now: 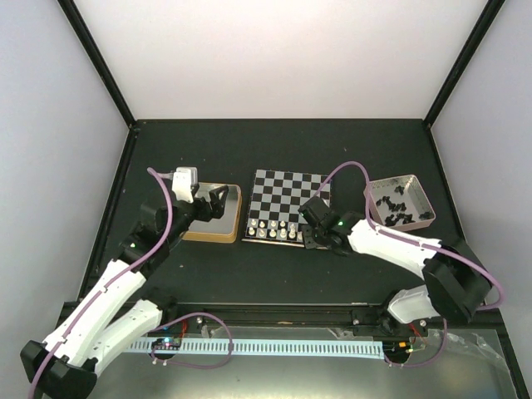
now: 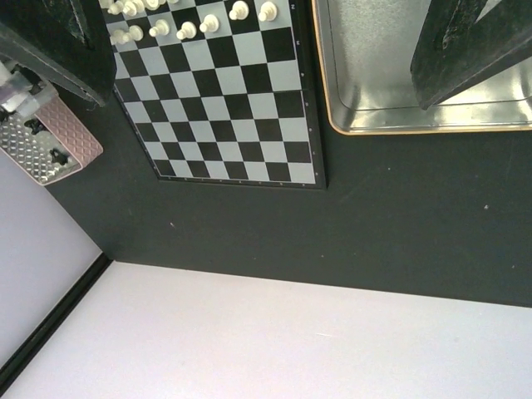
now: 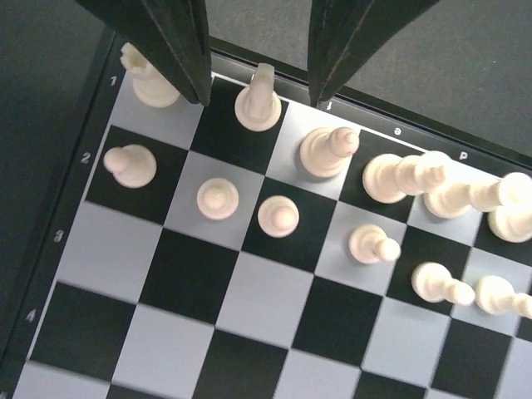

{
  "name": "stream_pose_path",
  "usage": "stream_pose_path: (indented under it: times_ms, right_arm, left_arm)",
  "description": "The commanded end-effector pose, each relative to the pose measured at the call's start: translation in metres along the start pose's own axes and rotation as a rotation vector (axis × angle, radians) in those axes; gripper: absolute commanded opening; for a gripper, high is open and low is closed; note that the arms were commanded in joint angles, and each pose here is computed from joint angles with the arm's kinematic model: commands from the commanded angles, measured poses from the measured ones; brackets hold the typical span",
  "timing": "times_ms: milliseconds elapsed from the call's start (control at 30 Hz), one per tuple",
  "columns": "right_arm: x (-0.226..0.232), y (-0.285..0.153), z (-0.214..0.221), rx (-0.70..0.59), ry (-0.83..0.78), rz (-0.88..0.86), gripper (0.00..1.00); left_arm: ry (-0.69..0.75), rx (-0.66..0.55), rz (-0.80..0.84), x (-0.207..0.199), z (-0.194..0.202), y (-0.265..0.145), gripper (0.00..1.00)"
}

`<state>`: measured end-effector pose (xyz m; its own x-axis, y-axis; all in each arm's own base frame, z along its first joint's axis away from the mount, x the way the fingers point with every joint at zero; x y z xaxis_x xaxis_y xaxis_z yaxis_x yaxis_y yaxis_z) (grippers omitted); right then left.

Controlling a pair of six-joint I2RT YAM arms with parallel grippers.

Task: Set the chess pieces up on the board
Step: Place the chess piece on the chessboard, then reset both arms

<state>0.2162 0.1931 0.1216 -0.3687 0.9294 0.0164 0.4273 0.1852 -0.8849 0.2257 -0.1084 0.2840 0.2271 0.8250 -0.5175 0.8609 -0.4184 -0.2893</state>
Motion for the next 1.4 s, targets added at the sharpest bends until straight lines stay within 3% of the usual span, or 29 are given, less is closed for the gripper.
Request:
stream_pose_path:
  times_ms: [0, 367, 933, 1200, 1367]
  right_arm:
    - [0.006, 0.006, 0.003, 0.041, -0.004, -0.018, 0.32]
    - [0.003, 0.021, 0.007, 0.091, -0.01, 0.042, 0.21]
    - [0.002, 0.021, 0.0, 0.08, 0.002, 0.065, 0.2]
    - [0.004, -0.017, -0.014, -0.016, 0.012, -0.009, 0.37]
    - [-0.015, -0.069, -0.026, -0.193, 0.072, 0.039, 0.53]
  left_arm:
    - [-0.001, -0.021, 0.031, -0.009, -0.012, -0.007, 0.99]
    - [0.0, -0.021, 0.019, -0.007, -0.012, -0.005, 0.99]
    - [0.0, -0.025, 0.003, -0.005, -0.012, -0.006, 0.99]
    - [0.002, -0.047, -0.017, -0.006, -0.02, -0.016, 0.99]
    - [0.051, -0.087, -0.001, -0.013, -0.032, -0.036, 0.99]
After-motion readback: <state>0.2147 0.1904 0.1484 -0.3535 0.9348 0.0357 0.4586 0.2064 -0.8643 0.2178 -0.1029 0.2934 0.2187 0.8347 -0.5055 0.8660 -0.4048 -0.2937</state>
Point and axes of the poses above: each gripper's point midway between its finger pads, its own y axis out along the fingers, its own x axis along the line the jaws close on, z = x × y, the point moved 6 cm from there along -y, back along the fingers, and after that the axes turned 10 degrees about -y, right-handed, at the moved point
